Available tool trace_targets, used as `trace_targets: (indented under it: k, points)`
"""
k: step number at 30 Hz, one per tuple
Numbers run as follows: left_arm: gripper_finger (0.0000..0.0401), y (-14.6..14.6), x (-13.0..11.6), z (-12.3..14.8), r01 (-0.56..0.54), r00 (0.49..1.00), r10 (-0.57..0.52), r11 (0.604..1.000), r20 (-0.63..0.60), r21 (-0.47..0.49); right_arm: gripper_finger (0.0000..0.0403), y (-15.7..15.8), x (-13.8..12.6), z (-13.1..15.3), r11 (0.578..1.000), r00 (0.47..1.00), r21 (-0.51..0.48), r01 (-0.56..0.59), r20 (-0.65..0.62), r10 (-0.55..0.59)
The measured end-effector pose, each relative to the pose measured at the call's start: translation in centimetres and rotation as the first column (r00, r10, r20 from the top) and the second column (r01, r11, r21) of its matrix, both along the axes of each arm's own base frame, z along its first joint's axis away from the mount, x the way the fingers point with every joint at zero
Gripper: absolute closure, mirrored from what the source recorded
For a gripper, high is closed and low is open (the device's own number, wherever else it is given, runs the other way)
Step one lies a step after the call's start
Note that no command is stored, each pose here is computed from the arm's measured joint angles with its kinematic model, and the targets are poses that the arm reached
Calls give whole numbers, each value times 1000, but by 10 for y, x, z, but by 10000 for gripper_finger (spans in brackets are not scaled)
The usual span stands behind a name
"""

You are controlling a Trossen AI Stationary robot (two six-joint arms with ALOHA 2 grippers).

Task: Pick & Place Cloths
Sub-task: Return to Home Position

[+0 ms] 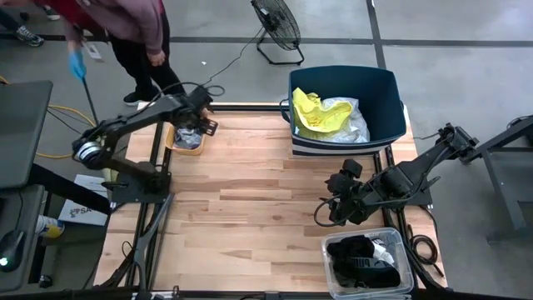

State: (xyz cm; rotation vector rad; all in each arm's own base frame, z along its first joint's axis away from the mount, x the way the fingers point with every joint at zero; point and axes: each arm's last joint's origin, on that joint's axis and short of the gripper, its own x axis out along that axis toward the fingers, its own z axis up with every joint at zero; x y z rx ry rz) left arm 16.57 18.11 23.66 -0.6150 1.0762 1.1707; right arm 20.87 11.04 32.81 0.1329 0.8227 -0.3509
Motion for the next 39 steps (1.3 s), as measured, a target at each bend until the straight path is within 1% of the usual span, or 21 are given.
trace_targets:
  k: [4, 8, 10, 11, 13, 15, 17, 19, 22, 24, 26, 27, 29, 32, 34, 36, 39]
  points:
    - [174, -9, -2, 20, 30, 991, -37, 998, 125, 63, 157, 0, 0, 0, 1000, 1000, 1, 1, 1, -1]
    - [174, -19, -3, 35, 57, 978, -80, 991, 191, 123, 157, 0, 0, 0, 1000, 1000, 2, 1, 1, -1]
    - [174, -24, -1, 41, 86, 967, -119, 985, 227, 150, 157, 0, 0, 0, 1000, 1000, 2, 1, 0, -1]
    - [174, -27, 0, 45, 111, 958, -150, 980, 243, 168, 157, 0, 0, 0, 1000, 1000, 2, 1, 0, -1]
    - [174, -31, 2, 52, 125, 939, -185, 969, 290, 211, 157, 1, -1, 0, 1000, 1000, 2, -5, 1, 5]
    - [174, -36, 3, 57, 148, 918, -216, 964, 334, 219, 157, 3, -2, 0, 1000, 1000, -4, -18, -2, 18]
    - [174, -43, 5, 60, 205, 893, -271, 956, 359, 211, 157, 8, -6, 0, 999, 1000, -37, -30, 5, 30]
    - [174, -52, 7, 63, 269, 865, -332, 940, 376, 210, 157, 13, -12, 0, 995, 999, -96, -33, 14, 35]
    - [174, -67, 14, 67, 352, 826, -418, 906, 379, 234, 157, 16, -25, -1, 988, 998, -148, 52, 50, -45]
    - [174, -77, 19, 69, 388, 803, -462, 885, 375, 257, 157, 16, -38, -3, 978, 992, -177, 113, 68, -102]
    - [174, -88, 23, 72, 420, 784, -505, 860, 361, 289, 157, 16, -51, -5, 970, 983, -177, 165, 110, -147]
    - [174, -94, 26, 73, 434, 776, -523, 848, 352, 304, 157, 16, -57, -7, 969, 979, -169, 181, 128, -161]
    - [174, -106, 32, 74, 463, 754, -564, 820, 337, 335, 157, 15, -68, -11, 974, 971, -119, 193, 166, -173]
    - [174, -122, 42, 79, 498, 694, -626, 774, 355, 391, 157, 12, -80, -18, 985, 963, -24, 172, 214, -163]
    - [174, -131, 46, 82, 516, 650, -660, 747, 376, 420, 157, 10, -86, -22, 989, 958, 53, 135, 248, -144]
    - [174, -140, 51, 86, 532, 599, -699, 712, 390, 459, 157, 8, -88, -27, 991, 952, 113, 77, 287, -106]
    - [174, -152, 56, 90, 558, 535, -749, 661, 391, 502, 157, 3, -89, -32, 985, 930, 174, -14, 364, -52]
